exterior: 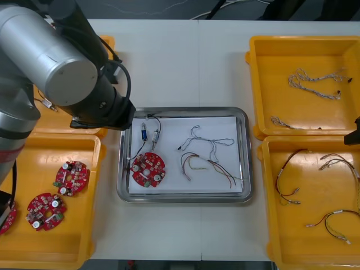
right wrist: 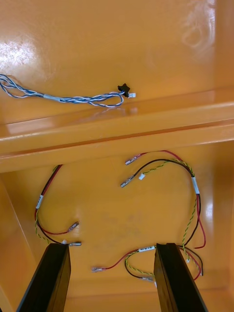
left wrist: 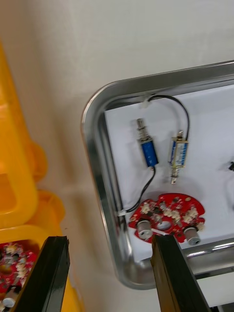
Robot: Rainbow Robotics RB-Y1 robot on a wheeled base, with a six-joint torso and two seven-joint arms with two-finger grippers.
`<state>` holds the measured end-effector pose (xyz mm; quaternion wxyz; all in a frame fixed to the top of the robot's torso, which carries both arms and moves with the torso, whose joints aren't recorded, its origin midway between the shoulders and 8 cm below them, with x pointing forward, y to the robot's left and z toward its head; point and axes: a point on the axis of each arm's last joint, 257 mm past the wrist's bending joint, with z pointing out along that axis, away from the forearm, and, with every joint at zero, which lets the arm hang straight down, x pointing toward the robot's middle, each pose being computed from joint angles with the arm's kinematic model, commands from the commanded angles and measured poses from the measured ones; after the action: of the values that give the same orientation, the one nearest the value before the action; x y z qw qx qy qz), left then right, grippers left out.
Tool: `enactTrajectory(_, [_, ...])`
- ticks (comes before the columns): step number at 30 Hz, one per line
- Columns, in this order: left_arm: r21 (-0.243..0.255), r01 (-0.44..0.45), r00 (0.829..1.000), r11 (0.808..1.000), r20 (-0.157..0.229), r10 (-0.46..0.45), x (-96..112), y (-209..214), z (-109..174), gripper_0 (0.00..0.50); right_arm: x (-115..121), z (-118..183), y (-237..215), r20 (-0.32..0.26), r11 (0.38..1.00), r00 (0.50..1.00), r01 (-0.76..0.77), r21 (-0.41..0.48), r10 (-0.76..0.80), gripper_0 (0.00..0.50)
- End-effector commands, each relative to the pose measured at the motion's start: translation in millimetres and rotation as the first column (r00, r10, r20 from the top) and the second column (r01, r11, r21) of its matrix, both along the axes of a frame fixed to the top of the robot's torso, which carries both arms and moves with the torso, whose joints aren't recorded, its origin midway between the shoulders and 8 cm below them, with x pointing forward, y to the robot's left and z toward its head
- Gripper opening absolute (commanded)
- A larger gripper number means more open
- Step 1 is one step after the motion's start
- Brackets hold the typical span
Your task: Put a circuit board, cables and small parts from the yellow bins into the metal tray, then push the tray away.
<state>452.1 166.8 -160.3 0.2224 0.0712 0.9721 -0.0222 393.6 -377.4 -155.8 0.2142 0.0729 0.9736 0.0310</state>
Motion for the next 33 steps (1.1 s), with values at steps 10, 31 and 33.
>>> enactTrajectory(10, [-0.025,-0.181,0.982,0.983,0.051,0.183,3,96,63,0.5,-11,5,5,-0.011,1.0,1.0,0.002,0.009,-0.002,0.5])
enactTrajectory(31, [0.018,-0.166,0.986,0.986,0.039,0.165,-21,189,71,0.5,2,-4,99,-0.094,0.92,0.928,-0.371,-0.129,0.361,0.5])
enactTrajectory(33, [0.022,-0.165,0.986,0.986,0.042,0.164,-21,191,71,0.5,4,-6,110,-0.093,0.905,0.915,-0.403,-0.134,0.394,0.5])
